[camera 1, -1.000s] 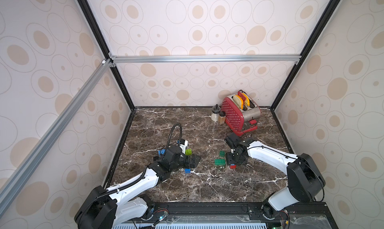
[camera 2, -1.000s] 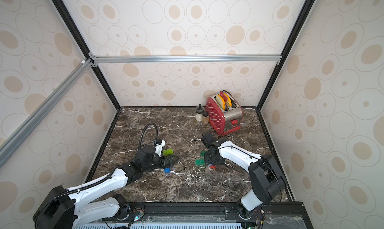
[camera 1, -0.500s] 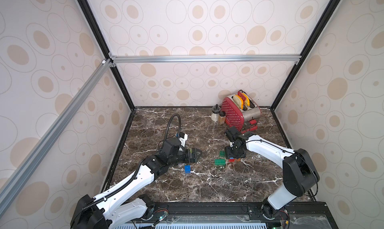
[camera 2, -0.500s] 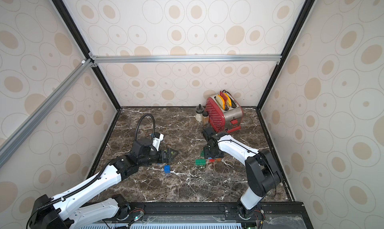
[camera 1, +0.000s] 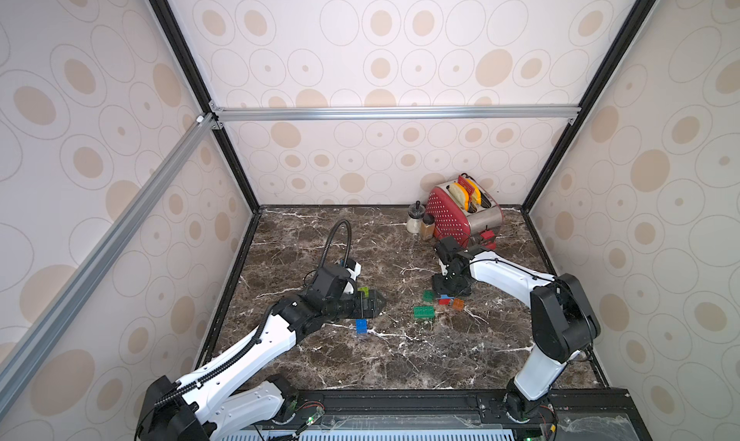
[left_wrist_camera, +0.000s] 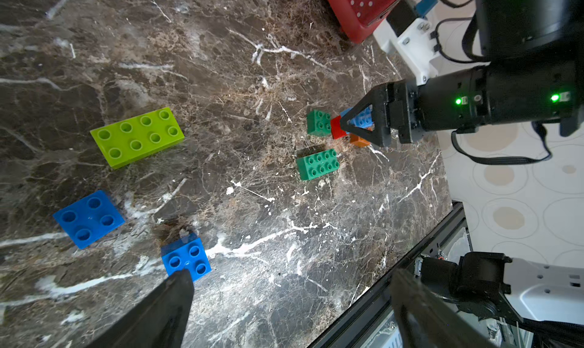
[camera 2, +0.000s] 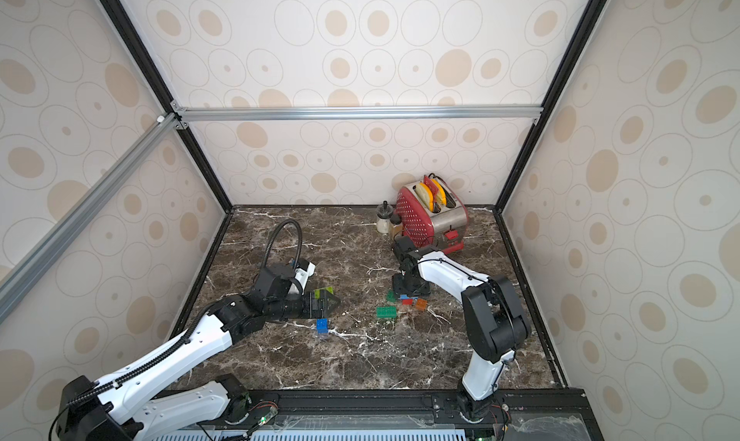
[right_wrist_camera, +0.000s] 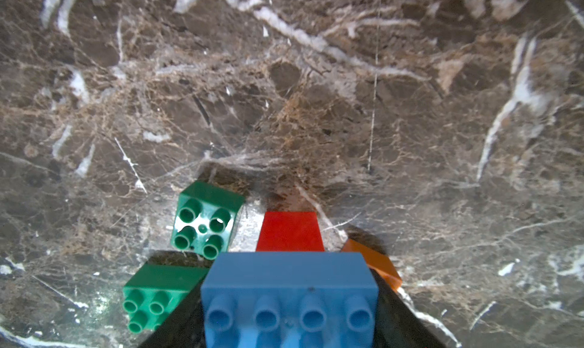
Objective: Assemble the letter f with lego
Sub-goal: Adjust the lego brick at the center of the board.
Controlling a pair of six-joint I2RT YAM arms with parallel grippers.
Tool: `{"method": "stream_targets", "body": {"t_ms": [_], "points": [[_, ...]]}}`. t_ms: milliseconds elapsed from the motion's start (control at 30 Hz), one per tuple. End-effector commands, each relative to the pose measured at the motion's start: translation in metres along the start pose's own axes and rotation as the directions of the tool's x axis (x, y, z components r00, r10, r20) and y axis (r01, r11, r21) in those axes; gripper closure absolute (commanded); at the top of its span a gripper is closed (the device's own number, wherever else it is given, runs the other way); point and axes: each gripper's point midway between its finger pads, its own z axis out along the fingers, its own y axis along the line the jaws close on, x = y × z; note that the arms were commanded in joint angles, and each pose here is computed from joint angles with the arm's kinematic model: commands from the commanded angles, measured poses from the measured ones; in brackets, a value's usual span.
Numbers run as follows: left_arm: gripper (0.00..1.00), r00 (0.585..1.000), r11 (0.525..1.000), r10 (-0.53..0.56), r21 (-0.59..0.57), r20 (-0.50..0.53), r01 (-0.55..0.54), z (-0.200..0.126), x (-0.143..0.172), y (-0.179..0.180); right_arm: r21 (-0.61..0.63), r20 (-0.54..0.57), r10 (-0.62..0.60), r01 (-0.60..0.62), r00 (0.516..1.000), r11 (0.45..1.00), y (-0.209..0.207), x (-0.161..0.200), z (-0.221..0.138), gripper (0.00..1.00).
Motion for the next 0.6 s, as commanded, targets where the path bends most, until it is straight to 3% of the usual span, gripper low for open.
{"method": "stream_targets", "body": {"t_ms": [0, 567], "points": [[0.01, 1.000, 1.000, 0.019, -0.001, 0.019, -0.019, -0.005, -0.010, -0.004, 0.001, -0.019, 0.009, -0.009, 1.000, 1.000, -0.002, 0.006, 0.007, 0.30], [0.01, 1.000, 1.000, 0.016, -0.007, 0.015, -0.016, -0.002, -0.010, -0.003, -0.002, 0.016, -0.012, 0.012, 1.000, 1.000, -0.001, 0.000, -0.008, 0.21]]}}
